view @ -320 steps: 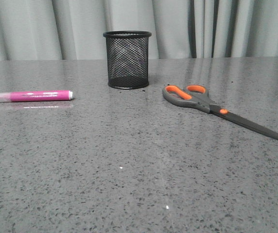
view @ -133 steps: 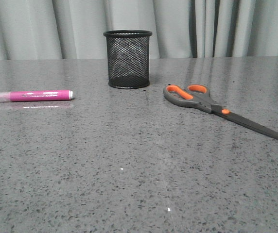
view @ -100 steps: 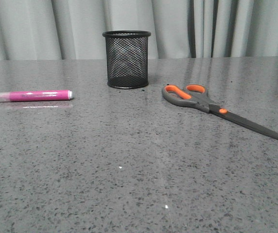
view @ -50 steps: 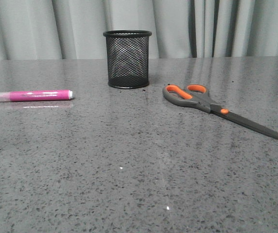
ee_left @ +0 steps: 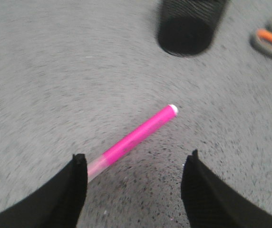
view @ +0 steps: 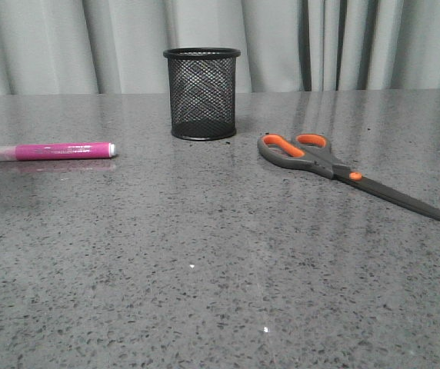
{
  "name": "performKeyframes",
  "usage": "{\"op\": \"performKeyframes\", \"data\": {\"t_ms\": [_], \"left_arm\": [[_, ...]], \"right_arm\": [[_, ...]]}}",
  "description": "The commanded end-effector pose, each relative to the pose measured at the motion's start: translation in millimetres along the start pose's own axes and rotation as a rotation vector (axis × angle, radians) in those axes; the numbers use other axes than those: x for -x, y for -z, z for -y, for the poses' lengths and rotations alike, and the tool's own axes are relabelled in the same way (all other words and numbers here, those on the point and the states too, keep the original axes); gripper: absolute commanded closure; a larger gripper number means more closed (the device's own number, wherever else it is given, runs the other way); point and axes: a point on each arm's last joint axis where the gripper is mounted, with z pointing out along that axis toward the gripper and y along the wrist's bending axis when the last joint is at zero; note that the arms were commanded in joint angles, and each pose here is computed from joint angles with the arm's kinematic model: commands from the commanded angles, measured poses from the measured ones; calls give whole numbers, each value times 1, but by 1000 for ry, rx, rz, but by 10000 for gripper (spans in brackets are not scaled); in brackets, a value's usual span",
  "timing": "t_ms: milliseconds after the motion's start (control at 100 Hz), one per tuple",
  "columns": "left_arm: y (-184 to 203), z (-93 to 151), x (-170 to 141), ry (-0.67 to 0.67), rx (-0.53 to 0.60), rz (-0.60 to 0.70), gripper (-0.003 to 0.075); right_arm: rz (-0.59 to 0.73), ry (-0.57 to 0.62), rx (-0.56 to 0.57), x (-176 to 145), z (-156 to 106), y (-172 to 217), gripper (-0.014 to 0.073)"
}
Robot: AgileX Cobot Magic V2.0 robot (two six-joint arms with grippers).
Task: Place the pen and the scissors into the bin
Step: 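Lower the left gripper onto the pink marker and close it, then lift the pink marker with the left gripper and drop it into the mesh holder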
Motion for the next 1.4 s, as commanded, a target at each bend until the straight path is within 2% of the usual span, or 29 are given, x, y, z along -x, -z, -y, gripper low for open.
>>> {"op": "performKeyframes", "data": {"t_ms": [0, 140, 490, 680, 930, 1030, 1120, 1200, 1320, 1390], "left_arm": [[-11, -2, 23, -140, -56, 26, 333], [-47, -12, 30, -271, -145, -46, 333], [-109, -31, 32, -411, -359, -169, 333], [-123, -36, 32, -414, -374, -180, 333], [-131, -39, 25, -485, -388, -207, 337], [-132, -39, 24, -493, -386, -217, 411], [-131, -40, 22, -506, -389, -233, 570], [-131, -39, 21, -517, -401, -252, 743], [-128, -39, 21, -508, -403, -258, 739], [-122, -39, 32, -470, -386, -215, 739]], "right_arm": [[83, 21, -20, 15, 0, 7, 121], [82, 23, -19, 15, 0, 7, 121], [81, 33, -19, 15, 0, 7, 121], [81, 33, -19, 15, 0, 7, 121], [81, 33, -19, 15, 0, 7, 121], [81, 33, -19, 15, 0, 7, 121], [81, 33, -19, 15, 0, 7, 121], [81, 33, -19, 15, 0, 7, 121], [81, 33, -19, 15, 0, 7, 121], [81, 33, -19, 15, 0, 7, 121]]}}
